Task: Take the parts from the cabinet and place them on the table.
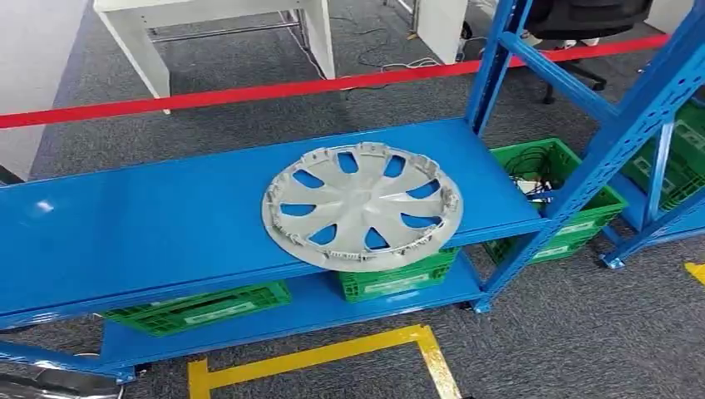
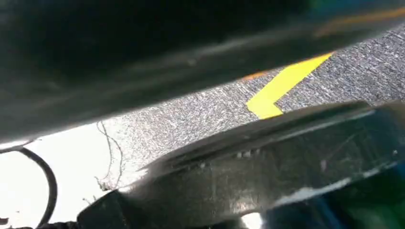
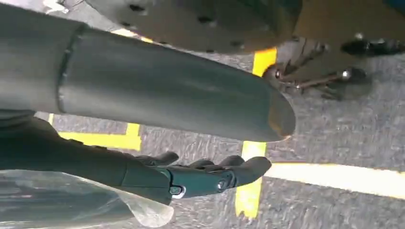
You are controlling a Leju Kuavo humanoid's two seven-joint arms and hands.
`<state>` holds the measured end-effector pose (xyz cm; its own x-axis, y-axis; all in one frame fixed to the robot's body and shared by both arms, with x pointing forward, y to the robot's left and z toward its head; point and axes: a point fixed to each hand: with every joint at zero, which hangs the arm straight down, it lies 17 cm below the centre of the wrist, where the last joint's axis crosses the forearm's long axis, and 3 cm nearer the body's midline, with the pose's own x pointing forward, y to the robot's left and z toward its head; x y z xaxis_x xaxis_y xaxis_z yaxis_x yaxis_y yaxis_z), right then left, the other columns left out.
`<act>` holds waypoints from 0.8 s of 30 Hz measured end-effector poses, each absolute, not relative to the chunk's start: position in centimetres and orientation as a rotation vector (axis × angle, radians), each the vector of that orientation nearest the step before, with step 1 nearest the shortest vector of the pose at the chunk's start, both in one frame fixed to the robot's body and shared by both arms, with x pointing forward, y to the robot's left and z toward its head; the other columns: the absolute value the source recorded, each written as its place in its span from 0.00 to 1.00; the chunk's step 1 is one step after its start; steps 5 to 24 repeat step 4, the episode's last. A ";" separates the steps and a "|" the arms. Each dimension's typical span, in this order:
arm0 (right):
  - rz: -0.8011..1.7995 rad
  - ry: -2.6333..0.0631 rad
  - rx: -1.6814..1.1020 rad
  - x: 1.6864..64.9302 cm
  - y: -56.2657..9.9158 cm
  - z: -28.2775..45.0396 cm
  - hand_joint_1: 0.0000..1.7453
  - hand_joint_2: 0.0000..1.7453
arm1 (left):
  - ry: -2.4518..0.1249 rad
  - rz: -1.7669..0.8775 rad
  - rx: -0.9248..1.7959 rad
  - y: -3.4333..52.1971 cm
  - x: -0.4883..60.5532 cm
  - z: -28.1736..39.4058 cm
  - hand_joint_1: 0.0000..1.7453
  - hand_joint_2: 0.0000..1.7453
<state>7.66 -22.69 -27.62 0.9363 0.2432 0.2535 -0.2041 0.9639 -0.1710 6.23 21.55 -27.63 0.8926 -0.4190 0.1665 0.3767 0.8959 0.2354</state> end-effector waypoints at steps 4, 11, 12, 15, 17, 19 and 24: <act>0.230 -0.276 -0.131 7.7 -22.5 -27.6 0.00 0.00 | -0.216 -0.418 0.199 21.6 6.2 -27.6 0.00 0.00; 0.230 -0.276 -0.131 7.7 -22.5 -27.6 0.00 0.00 | -0.216 -0.418 0.199 21.6 6.2 -27.6 0.00 0.00; 0.230 -0.276 -0.131 7.7 -22.5 -27.6 0.00 0.00 | -0.216 -0.418 0.199 21.6 6.2 -27.6 0.00 0.00; 0.230 -0.276 -0.131 7.7 -22.5 -27.6 0.00 0.00 | -0.216 -0.418 0.199 21.6 6.2 -27.6 0.00 0.00; 0.230 -0.276 -0.131 7.7 -22.5 -27.6 0.00 0.00 | -0.216 -0.418 0.199 21.6 6.2 -27.6 0.00 0.00; 0.230 -0.276 -0.131 7.7 -22.5 -27.6 0.00 0.00 | -0.216 -0.418 0.199 21.6 6.2 -27.6 0.00 0.00; 0.230 -0.276 -0.131 7.7 -22.5 -27.6 0.00 0.00 | -0.216 -0.418 0.199 21.6 6.2 -27.6 0.00 0.00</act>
